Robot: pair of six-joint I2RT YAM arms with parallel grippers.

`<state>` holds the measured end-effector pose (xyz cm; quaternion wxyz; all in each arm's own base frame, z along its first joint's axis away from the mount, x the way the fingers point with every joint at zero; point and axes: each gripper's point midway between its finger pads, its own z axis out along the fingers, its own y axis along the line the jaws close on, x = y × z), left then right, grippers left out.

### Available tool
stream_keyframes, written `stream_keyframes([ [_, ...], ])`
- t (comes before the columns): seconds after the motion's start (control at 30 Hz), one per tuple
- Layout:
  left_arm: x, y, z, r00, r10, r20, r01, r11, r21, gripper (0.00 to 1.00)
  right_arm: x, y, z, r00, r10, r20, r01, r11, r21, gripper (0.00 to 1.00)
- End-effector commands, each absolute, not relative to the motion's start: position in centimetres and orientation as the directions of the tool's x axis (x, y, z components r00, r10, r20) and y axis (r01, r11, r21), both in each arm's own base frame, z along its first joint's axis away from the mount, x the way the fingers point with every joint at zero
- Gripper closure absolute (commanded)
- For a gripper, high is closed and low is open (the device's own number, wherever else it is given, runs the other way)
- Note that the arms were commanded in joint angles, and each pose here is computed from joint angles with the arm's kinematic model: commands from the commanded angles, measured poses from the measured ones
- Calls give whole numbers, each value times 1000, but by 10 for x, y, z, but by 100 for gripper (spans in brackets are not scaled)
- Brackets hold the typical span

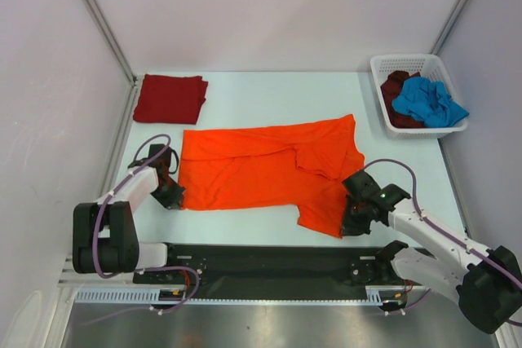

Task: Fold and stack the t-shirts
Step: Fold the tshirt

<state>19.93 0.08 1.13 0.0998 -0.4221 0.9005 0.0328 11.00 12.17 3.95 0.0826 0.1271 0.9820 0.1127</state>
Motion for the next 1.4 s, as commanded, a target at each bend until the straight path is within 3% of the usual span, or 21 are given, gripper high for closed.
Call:
stream_keyframes([
  [0.0,192,3,3,-617,-761,-201,-775,632,-13,98,114,121,54,-944,291,-157,248,937,246,100],
  [0.37,208,18,35,-639,-701,-317,-733,680,-23,100,149,110,117,-916,301,-264,242,941,235,100],
  [0.7,263,22,82,-633,-642,-432,-669,735,-110,100,217,99,155,-914,270,-303,203,951,235,100],
  [1.37,342,11,65,-759,-544,-358,-557,827,-76,100,341,89,149,-925,238,-298,163,953,255,100],
])
